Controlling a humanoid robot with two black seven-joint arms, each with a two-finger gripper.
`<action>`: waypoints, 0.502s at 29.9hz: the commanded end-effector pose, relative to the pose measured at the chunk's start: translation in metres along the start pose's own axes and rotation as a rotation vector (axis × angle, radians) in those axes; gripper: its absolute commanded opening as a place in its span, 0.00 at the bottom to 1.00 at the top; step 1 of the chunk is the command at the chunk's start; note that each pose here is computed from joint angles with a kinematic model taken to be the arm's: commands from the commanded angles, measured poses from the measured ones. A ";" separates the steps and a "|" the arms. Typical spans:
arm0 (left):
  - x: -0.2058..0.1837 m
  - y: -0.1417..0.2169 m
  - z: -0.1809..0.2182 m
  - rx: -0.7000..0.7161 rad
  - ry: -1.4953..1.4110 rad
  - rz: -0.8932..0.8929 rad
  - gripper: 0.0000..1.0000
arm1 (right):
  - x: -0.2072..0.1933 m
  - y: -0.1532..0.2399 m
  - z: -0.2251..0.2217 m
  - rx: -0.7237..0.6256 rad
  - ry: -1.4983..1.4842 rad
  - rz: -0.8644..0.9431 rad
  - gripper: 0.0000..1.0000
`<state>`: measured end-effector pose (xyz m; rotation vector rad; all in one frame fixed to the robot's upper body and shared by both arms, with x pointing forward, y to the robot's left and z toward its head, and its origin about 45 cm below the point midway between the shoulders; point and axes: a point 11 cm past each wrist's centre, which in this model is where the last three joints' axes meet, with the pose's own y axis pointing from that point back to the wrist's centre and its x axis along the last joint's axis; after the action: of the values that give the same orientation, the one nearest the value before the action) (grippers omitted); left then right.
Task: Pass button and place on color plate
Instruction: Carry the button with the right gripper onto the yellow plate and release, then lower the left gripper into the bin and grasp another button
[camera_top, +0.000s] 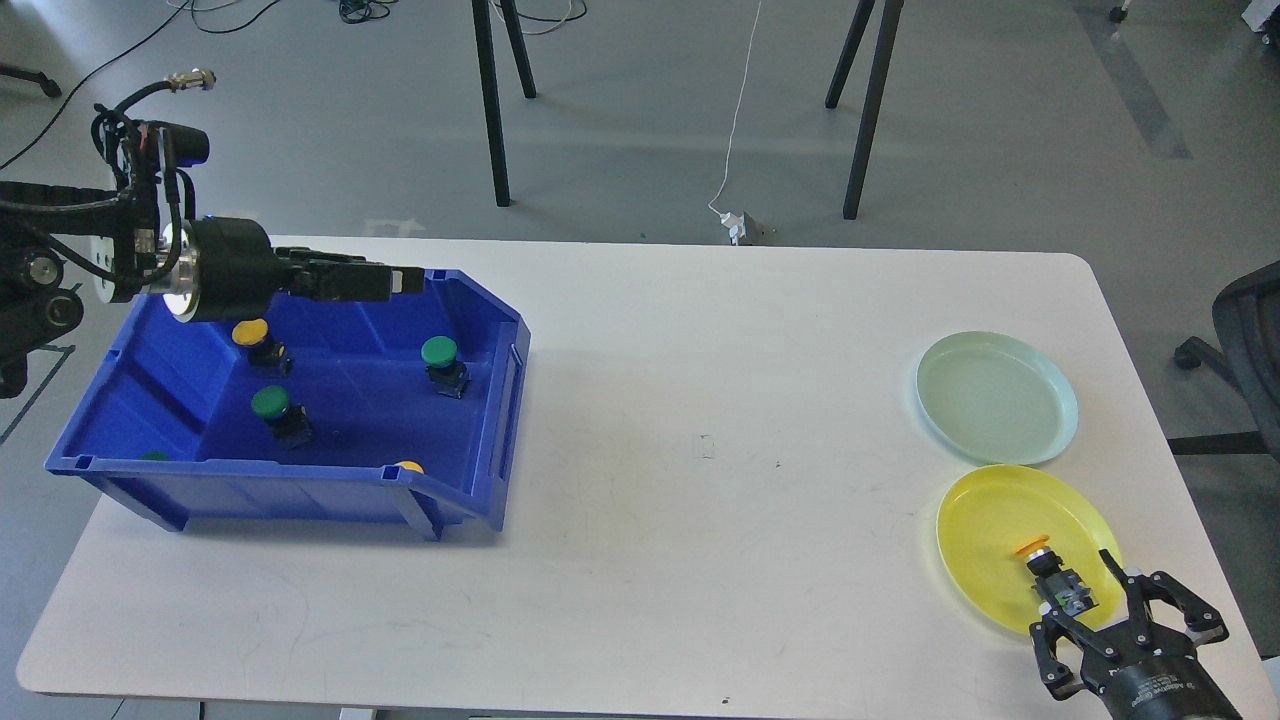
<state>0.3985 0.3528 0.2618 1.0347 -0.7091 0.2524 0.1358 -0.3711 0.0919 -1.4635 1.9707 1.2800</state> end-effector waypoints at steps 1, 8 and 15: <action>-0.013 -0.002 -0.024 0.101 -0.070 -0.081 0.98 | -0.013 -0.006 -0.019 0.058 -0.029 -0.078 0.99; -0.044 0.006 -0.074 0.267 -0.084 -0.182 0.97 | -0.044 -0.018 -0.091 0.261 -0.037 -0.218 0.99; -0.071 -0.002 -0.091 0.312 -0.071 -0.239 0.97 | -0.055 -0.023 -0.110 0.316 -0.033 -0.252 0.99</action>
<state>0.3843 0.4385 0.1949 1.4087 -0.6236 0.1305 0.1982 -0.4311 0.1761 -1.4624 1.8031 0.8501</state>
